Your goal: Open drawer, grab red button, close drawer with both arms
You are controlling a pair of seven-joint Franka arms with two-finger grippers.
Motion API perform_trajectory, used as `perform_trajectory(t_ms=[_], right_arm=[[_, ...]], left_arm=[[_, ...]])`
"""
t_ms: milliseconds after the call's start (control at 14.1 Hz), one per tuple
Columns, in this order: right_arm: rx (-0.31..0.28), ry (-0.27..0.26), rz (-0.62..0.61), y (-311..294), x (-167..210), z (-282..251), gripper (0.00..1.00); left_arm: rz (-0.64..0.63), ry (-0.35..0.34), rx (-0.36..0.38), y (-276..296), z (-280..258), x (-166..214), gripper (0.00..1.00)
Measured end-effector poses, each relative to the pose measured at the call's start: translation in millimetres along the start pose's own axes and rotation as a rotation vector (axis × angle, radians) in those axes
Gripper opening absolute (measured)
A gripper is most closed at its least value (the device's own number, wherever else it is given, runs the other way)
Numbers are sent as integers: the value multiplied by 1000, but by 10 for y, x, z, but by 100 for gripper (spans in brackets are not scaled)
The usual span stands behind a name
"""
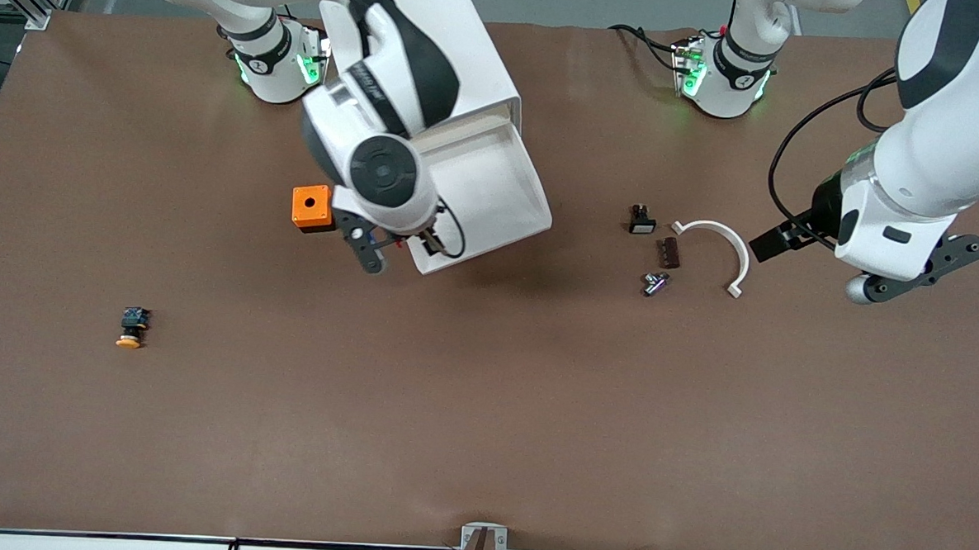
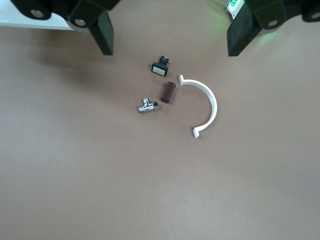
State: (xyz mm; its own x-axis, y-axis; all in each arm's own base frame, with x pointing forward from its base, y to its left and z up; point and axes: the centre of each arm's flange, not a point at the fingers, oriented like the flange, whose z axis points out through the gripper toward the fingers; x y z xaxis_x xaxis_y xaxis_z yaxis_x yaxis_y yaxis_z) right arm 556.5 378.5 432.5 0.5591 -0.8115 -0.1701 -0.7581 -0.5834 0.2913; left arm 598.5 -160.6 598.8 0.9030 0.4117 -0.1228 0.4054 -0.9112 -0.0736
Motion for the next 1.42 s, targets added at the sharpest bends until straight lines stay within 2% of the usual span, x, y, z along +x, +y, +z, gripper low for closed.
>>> perform_trajectory(t_ms=[142,356,569,783,925,1067,1209,1423], right_arm=[[3,-26,-116,179,496,-263,42],[33,-52,-350,535,1313,-569,42],[31,-5,-595,836,2103,-663,42],[69,35,-761,1066,2874,-573,42],[69,73,-819,1175,3322,-339,42],[55,101,-832,1222,3611,-47,42],[36,126,-824,1227,3797,210,42],[33,135,-811,1194,3993,577,42]], left_arm=[[19,-3,2,-2,16,4,100],[27,-5,3,25,27,-16,100],[27,-5,4,23,30,-14,100],[27,-7,5,26,39,-15,100],[27,-7,5,26,41,-15,100],[27,-8,6,26,43,-15,100],[26,-9,6,18,48,-8,100],[25,-17,13,24,105,7,100]])
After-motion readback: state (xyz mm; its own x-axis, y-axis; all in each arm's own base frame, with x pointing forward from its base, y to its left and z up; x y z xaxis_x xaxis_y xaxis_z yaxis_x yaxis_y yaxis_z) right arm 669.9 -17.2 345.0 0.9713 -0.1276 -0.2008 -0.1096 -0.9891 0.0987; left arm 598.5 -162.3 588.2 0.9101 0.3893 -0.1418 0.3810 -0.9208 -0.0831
